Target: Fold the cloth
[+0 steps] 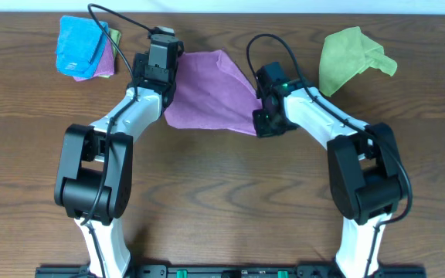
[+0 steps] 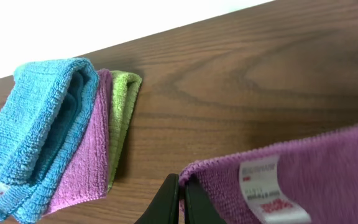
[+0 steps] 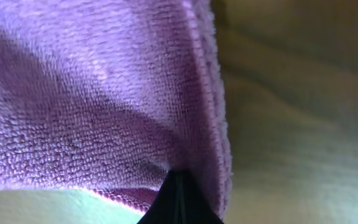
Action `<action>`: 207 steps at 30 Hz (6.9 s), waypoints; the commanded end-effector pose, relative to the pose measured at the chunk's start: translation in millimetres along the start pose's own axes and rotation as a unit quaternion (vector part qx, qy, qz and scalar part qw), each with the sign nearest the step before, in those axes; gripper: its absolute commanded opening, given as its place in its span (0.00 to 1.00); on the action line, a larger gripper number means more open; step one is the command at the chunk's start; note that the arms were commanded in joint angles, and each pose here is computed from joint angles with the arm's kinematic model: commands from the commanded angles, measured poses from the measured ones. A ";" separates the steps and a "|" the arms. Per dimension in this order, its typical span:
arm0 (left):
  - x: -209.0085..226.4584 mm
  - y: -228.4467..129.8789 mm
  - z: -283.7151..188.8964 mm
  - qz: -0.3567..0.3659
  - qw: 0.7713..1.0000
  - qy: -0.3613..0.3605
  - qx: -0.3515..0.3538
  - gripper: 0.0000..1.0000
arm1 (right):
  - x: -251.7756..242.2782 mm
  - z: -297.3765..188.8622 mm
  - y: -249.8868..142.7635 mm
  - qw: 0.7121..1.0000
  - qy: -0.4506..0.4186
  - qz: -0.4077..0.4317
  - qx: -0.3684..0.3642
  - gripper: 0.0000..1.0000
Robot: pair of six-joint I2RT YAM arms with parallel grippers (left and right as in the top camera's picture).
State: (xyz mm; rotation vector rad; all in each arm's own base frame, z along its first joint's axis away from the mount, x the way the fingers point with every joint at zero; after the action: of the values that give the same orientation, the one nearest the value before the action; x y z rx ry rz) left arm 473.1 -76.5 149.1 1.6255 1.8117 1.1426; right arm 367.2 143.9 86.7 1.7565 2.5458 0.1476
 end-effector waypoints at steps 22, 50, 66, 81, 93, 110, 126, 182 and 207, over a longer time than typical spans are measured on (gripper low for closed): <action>11.0 13.7 -5.5 -0.085 0.996 0.017 -0.015 0.68 | 17.2 -75.8 49.3 0.964 0.057 -0.089 -0.243 0.08; 54.7 -73.8 -17.8 -0.315 0.887 -0.191 0.280 0.75 | 15.7 -99.4 42.3 0.958 0.098 -0.157 -0.218 0.24; 32.1 -95.5 5.3 -0.340 0.847 -0.272 0.305 0.76 | 19.3 -97.5 37.7 0.960 0.099 -0.167 -0.204 0.31; 11.0 -83.8 -26.2 -0.349 0.730 -0.460 0.365 0.66 | 19.3 -98.4 39.9 0.957 0.097 -0.174 -0.212 0.29; 18.2 -36.6 -56.1 -0.374 0.708 -0.501 0.328 0.67 | 23.3 -98.4 39.4 0.956 0.101 -0.178 -0.211 0.29; 22.6 -49.5 -59.8 -0.373 0.739 -0.438 0.351 0.67 | 60.6 -59.2 80.9 0.921 0.099 -0.235 -0.293 0.32; 2.7 -56.2 -65.1 -0.351 0.761 -0.410 0.359 0.68 | 96.2 -24.7 56.7 0.932 0.184 -0.237 -0.201 0.27; 9.4 -83.5 -73.8 -0.314 0.769 -0.366 0.420 0.67 | 48.3 27.7 96.0 0.949 0.069 -0.155 -0.264 0.01; 8.9 -84.9 -76.4 -0.293 0.769 -0.383 0.419 0.68 | -52.7 55.9 85.2 0.976 -0.006 0.052 -0.212 0.01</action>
State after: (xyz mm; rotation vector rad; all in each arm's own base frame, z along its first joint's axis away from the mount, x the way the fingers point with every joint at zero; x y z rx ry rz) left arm 362.3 -86.1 119.8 1.3411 2.0668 -0.6730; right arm 474.7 153.3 72.1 1.5451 2.2554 0.7997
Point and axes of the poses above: each gripper's point midway between its finger pads, its own z axis out along the fingers, its own x axis along the line the jaws close on, y = z × x, the point moved 9 cm from there along -z, back along the fingers, and after that the axes turned 12 degrees about -z, right-handed, at the moved point
